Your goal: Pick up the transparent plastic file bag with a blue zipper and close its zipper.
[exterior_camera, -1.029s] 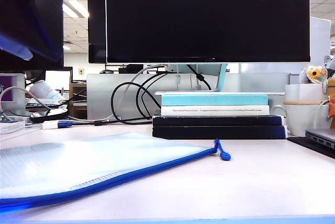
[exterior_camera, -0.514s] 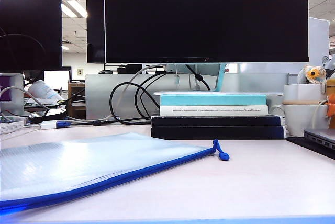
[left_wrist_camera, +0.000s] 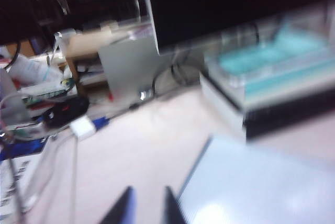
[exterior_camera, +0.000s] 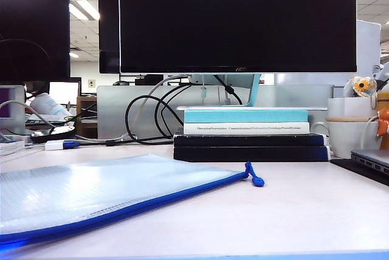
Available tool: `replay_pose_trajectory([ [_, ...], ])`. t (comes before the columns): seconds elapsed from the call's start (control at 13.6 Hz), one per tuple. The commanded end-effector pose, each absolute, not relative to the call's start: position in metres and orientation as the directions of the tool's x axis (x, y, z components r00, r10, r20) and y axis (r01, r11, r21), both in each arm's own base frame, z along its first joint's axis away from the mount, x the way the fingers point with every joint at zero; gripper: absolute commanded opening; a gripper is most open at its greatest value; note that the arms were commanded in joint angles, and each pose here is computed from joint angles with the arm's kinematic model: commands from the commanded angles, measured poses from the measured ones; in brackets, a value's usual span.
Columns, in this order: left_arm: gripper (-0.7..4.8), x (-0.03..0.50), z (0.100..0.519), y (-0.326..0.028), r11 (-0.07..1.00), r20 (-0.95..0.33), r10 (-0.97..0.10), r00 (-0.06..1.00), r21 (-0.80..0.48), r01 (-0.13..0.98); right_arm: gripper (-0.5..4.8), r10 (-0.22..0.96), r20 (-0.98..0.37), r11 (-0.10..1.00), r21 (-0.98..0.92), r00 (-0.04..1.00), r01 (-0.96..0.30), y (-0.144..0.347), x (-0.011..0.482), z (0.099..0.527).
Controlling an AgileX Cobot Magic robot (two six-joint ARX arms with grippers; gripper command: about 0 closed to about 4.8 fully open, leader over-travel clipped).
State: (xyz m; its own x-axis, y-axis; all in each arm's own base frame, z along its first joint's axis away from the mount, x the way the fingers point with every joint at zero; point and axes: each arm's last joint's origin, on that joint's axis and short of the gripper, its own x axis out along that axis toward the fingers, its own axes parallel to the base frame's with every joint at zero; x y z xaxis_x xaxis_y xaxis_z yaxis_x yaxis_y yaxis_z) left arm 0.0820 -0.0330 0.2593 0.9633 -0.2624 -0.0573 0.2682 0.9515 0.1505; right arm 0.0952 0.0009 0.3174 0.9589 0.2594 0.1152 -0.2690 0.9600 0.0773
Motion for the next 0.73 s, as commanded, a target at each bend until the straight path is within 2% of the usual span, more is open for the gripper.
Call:
replay_pose_trajectory([
  [0.07,0.81,0.098,0.233,-0.025,0.965,-0.063,-0.249,0.966,0.069,0.253,-0.01,0.257,0.229,0.947,0.135,0.939,-0.292,0.001,0.095,0.290],
  [0.22,0.79,0.104,0.222,-0.012,0.990,-0.049,-0.136,0.990,0.035,0.137,-0.01,0.150,0.193,0.940,0.276,0.970,-0.200,-0.002,0.098,0.260],
  [0.37,0.79,0.105,0.216,-0.002,0.998,-0.063,-0.051,0.997,0.024,0.053,-0.01,0.066,0.143,0.938,0.330,0.987,-0.110,-0.005,0.100,0.232],
  [0.59,0.79,0.108,0.207,0.005,0.998,-0.026,-0.057,0.998,-0.001,0.057,-0.01,0.056,0.086,0.952,0.296,0.995,-0.079,-0.005,0.102,0.194],
  [0.73,0.79,0.108,0.202,0.008,0.999,-0.046,-0.028,0.999,-0.044,0.026,-0.01,0.012,0.073,0.956,0.292,0.997,-0.033,-0.006,0.101,0.182],
])
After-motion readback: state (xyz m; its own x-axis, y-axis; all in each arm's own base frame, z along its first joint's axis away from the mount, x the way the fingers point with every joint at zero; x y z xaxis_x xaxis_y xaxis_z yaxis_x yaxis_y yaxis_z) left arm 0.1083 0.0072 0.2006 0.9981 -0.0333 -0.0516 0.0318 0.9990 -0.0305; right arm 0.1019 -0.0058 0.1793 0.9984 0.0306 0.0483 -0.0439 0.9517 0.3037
